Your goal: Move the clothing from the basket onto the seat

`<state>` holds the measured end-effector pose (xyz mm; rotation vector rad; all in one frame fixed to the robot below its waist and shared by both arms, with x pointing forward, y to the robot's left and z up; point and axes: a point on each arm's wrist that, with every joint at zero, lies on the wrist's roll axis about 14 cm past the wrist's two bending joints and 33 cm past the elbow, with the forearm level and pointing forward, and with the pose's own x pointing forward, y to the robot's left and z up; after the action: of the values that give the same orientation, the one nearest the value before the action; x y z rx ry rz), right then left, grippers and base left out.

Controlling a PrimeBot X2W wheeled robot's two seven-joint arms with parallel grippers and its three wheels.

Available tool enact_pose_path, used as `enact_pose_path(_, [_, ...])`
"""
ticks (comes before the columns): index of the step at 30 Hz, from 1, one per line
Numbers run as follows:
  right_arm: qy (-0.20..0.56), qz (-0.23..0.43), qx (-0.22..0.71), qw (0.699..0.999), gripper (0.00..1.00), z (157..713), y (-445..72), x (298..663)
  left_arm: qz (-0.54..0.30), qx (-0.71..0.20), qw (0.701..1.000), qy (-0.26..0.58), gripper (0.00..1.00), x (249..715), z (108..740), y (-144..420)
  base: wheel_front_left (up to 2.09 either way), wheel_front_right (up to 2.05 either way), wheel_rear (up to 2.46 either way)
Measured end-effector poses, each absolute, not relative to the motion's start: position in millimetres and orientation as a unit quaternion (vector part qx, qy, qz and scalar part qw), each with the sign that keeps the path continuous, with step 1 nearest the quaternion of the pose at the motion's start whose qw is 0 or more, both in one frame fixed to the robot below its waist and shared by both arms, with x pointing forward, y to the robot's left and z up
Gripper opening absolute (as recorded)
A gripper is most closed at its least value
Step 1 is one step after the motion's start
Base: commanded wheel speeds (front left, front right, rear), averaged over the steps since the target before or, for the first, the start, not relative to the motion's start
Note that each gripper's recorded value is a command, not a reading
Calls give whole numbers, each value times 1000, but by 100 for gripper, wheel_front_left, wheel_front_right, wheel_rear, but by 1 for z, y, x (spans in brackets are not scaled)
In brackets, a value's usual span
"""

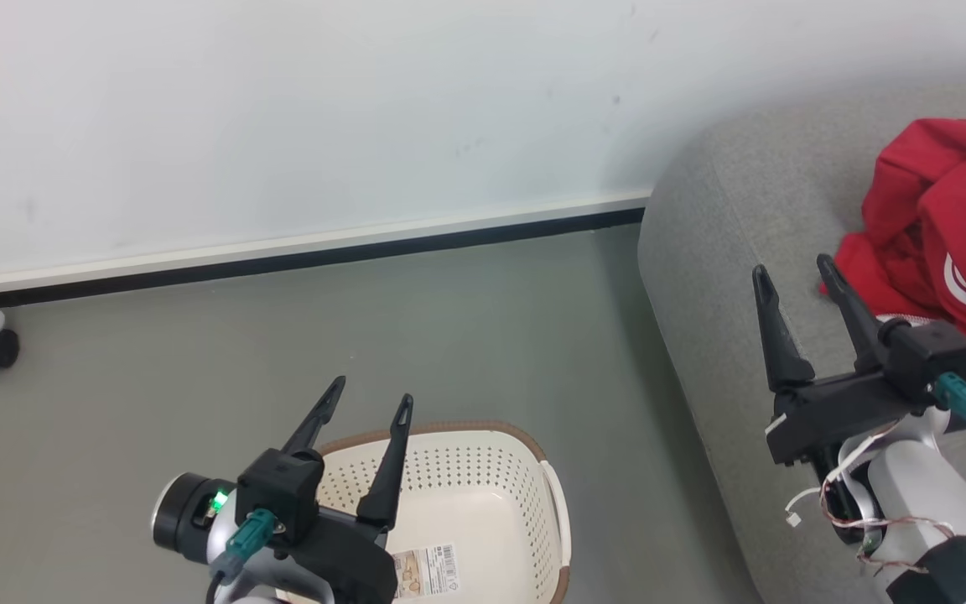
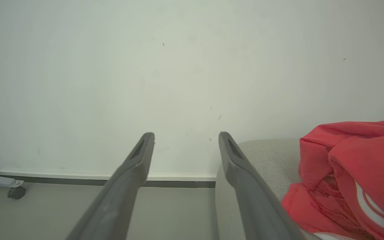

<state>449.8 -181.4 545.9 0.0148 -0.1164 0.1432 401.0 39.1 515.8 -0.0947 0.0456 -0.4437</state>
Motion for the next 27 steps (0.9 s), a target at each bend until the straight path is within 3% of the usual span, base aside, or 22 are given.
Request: enact_pose_path(27, [-28,86,21,996,100,523,-150,392,-79,-67,995,15,100,374,515,123,0,0,0])
